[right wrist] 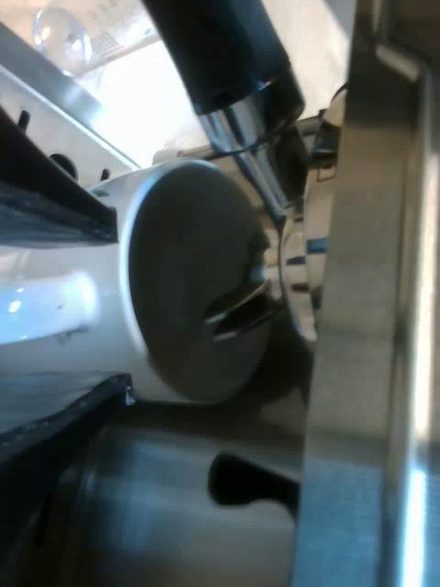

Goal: Place mug into machine

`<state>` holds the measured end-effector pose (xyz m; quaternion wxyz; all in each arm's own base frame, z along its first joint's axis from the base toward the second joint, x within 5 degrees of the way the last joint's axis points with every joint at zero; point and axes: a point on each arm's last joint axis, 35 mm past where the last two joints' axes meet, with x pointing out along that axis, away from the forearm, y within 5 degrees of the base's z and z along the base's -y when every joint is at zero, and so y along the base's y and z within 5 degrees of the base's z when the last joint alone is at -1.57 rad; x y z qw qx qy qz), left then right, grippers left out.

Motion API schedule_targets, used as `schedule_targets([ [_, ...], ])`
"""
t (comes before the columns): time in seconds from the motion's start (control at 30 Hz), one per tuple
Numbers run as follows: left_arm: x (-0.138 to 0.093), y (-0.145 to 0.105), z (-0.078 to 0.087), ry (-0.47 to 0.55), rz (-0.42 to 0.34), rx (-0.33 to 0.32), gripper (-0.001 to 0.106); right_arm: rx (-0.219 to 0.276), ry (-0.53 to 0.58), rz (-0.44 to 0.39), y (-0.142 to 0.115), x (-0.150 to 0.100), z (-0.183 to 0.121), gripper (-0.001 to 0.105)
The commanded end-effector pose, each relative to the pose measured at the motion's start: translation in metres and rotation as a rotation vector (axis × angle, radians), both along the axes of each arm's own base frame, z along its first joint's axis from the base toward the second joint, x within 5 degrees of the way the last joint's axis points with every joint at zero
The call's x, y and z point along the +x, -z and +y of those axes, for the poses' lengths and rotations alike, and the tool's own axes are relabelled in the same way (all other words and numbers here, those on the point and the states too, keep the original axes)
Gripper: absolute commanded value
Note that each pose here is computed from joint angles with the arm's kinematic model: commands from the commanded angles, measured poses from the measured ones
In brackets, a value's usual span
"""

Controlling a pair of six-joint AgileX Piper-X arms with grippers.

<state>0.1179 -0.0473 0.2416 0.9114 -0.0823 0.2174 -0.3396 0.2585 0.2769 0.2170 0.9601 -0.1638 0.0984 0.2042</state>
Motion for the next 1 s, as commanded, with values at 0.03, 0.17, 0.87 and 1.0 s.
schedule_targets([
  [0.03, 0.000, -0.009, -0.001, 0.008, -0.008, -0.035, 0.072, 0.021, -0.003, -0.019, -0.017, -0.011, -0.005, 0.035],
  [0.17, 0.000, -0.022, -0.001, 0.017, -0.036, -0.046, 0.072, 0.032, -0.030, -0.036, -0.030, -0.028, -0.012, 0.035],
  [0.87, -0.047, -0.101, 0.010, 0.042, -0.227, -0.099, 0.060, 0.102, -0.085, -0.226, -0.102, -0.107, -0.027, 0.012],
  [1.0, -0.065, -0.098, 0.016, 0.029, -0.233, -0.097, 0.060, 0.080, -0.127, -0.251, -0.107, -0.119, -0.024, 0.000],
])
